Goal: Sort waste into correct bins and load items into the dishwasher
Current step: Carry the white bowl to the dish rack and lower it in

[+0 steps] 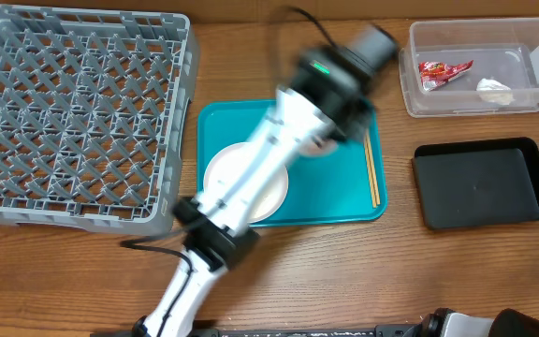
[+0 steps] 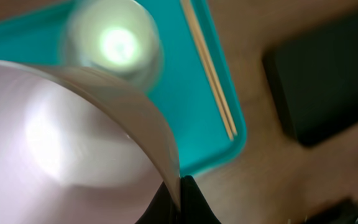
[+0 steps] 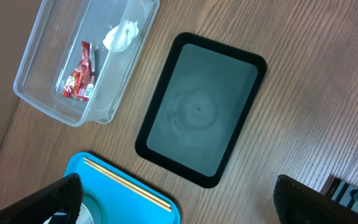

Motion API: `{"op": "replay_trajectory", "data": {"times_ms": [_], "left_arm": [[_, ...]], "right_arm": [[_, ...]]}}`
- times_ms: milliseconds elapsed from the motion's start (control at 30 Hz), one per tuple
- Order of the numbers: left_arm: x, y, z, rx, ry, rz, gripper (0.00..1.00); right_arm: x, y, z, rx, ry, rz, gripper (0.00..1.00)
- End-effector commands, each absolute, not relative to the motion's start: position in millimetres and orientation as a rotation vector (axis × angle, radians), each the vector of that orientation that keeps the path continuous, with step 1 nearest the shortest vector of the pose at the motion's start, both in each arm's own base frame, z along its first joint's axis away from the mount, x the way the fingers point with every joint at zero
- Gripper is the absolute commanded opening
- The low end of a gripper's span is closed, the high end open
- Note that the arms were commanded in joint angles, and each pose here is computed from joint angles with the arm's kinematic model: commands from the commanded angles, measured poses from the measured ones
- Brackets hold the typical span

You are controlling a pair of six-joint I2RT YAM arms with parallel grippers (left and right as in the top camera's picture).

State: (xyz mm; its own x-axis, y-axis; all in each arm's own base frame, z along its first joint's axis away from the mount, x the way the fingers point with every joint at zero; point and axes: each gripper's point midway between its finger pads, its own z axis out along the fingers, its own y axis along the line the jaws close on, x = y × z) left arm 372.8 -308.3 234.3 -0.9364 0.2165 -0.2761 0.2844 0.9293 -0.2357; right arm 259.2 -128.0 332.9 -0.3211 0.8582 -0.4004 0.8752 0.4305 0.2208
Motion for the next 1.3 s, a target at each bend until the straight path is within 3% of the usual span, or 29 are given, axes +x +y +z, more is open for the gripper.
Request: {"op": "replay_trajectory", "data": {"times_ms": [0, 133, 233, 400, 500, 667, 800, 933, 1267], "left_arm": [[422, -244, 258, 0.186, 2.789, -0.575, 0.04], [476, -145, 260, -0.113, 2.728, -0.684, 0.04], [492, -100, 262, -0.218, 2.676, -0.803, 0.04], [500, -78, 295, 0.184, 2.339, -1.271, 0.04], [505, -52, 294, 0.207, 2.200, -1.402, 0.04], [520, 2, 267, 0.128, 2.097, -1.432, 0.04], [515, 37, 283, 0.257, 1.785, -1.558, 0.04], [520, 70, 265, 0.226, 1.772, -1.497, 0.04], [529, 101, 223, 0.206, 1.795, -1.356, 0.04]], "right_arm": [[256, -130, 336, 1.465, 2.213, -0.065, 1.00], [256, -130, 336, 1.465, 2.213, -0.065, 1.00], [256, -130, 336, 1.465, 2.213, -0.065, 1.00], [256, -130, 336, 1.465, 2.213, -0.065, 1.00], [256, -130, 336, 1.465, 2.213, -0.065, 1.00], [256, -130, 336, 1.465, 2.213, -0.065, 1.00], [256, -130, 336, 1.465, 2.213, -0.065, 1.00], [256, -130, 336, 1.465, 2.213, -0.065, 1.00], [256, -130, 336, 1.465, 2.213, -0.065, 1.00]]}}
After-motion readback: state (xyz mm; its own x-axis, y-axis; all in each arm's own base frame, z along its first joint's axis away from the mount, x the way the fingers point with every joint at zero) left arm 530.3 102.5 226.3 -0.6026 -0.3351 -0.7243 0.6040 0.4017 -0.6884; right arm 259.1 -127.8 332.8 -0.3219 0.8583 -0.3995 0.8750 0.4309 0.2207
